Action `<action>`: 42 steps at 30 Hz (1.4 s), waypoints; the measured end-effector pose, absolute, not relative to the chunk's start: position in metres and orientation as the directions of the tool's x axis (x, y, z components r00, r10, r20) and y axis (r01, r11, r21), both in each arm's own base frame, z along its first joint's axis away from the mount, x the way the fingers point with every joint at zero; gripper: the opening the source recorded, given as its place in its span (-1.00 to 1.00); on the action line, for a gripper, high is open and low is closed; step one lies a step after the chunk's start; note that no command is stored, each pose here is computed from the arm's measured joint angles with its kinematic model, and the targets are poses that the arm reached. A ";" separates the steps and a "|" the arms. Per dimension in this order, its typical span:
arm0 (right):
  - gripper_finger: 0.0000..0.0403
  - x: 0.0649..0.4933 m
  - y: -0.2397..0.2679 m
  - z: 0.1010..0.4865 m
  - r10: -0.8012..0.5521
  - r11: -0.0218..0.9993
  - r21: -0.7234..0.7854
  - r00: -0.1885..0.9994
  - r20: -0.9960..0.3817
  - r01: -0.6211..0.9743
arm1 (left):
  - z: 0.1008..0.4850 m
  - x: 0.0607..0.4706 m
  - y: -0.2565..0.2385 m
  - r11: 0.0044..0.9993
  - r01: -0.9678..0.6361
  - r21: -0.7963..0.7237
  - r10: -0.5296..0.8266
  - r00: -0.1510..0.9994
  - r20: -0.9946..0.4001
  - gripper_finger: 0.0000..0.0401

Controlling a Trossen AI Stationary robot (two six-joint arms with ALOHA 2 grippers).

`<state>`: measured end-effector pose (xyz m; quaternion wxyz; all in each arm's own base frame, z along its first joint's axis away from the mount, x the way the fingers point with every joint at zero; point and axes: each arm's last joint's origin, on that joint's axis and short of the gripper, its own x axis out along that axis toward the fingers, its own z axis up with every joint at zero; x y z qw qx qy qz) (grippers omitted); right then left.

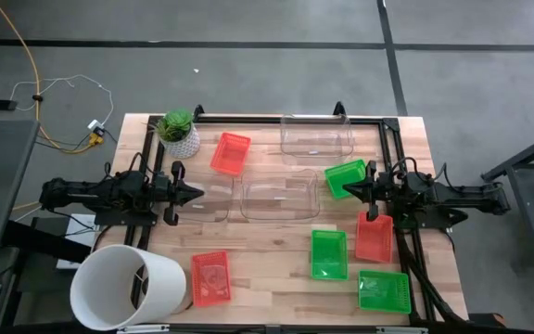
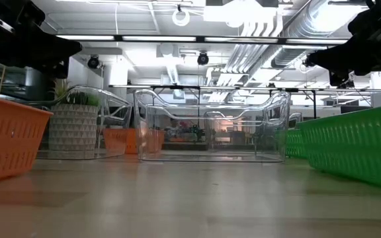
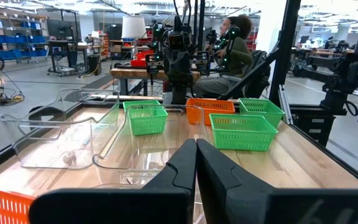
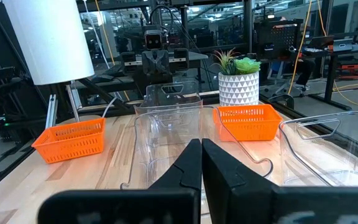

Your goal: Stack baskets by color

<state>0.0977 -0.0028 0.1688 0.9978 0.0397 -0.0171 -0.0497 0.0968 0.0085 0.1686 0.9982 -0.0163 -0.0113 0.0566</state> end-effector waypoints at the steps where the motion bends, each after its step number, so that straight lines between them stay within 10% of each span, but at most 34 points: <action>1: -1.00 0.098 -0.003 0.169 -0.101 0.992 0.081 0.994 0.030 0.098 | 0.169 0.097 0.008 0.993 -0.112 -0.034 0.113 0.993 0.021 -1.00; 25: -1.00 0.098 -0.003 0.169 -0.101 0.992 0.081 0.994 0.030 0.098 | 0.185 0.097 0.013 0.965 -0.229 -0.131 0.251 0.950 0.185 -0.98; 42: -1.00 0.098 -0.003 0.169 -0.101 0.992 0.081 0.994 0.031 0.098 | 0.245 0.148 0.027 0.821 -0.571 -0.007 0.558 0.805 -0.199 -0.23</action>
